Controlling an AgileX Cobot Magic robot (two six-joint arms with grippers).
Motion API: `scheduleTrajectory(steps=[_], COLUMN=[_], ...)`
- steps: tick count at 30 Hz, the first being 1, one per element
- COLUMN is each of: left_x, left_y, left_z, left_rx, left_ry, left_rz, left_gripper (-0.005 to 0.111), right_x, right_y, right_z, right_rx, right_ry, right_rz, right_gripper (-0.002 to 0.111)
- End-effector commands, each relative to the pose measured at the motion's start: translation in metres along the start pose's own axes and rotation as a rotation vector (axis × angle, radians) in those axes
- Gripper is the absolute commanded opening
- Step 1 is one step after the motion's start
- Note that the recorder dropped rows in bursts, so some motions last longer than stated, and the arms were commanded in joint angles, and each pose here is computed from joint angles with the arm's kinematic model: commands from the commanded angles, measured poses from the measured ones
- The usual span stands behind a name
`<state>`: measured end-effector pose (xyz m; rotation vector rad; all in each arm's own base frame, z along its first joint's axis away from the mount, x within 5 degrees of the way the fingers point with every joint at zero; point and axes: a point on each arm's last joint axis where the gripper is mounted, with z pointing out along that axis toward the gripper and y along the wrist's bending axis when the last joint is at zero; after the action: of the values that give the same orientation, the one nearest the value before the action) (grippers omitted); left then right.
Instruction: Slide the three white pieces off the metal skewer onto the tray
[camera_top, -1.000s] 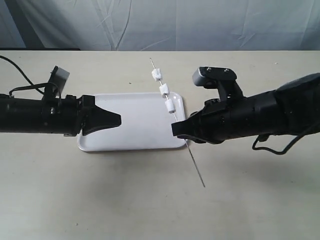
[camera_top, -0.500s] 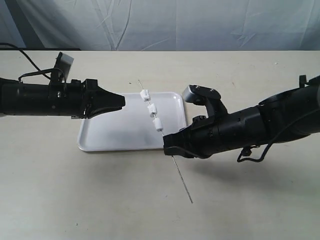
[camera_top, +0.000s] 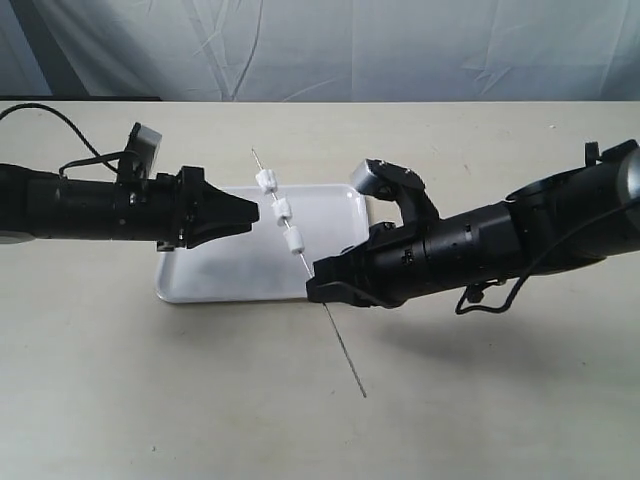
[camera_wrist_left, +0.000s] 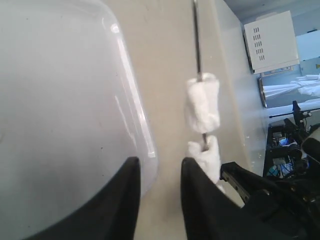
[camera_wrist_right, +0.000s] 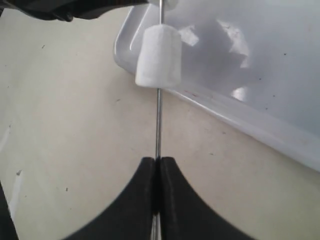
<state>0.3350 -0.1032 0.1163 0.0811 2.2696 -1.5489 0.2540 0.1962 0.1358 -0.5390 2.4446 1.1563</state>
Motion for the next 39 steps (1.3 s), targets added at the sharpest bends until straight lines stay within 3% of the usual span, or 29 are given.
scheduleTrajectory(steps=[1, 24, 29, 39], left_x=[-0.008, -0.017, -0.017, -0.017], left_y=[-0.005, -0.006, -0.005, -0.005], left_z=[0.000, 0.000, 0.000, 0.000], left_rx=[0.049, 0.026, 0.023, 0.022], left_ry=[-0.015, -0.032, -0.032, -0.032], left_rz=[0.046, 0.063, 0.061, 0.044], left_gripper=[0.029, 0.029, 0.039, 0.034], right_x=[-0.001, 0.002, 0.002, 0.002], right_y=[-0.004, 0.006, 0.006, -0.002], right_z=[0.002, 0.004, 0.004, 0.005], right_rx=[0.026, -0.117, -0.113, -0.027], right_ry=[-0.002, 0.020, 0.020, 0.013], right_rz=[-0.002, 0.009, 0.009, 0.030], right_gripper=[-0.001, -0.001, -0.001, -0.001])
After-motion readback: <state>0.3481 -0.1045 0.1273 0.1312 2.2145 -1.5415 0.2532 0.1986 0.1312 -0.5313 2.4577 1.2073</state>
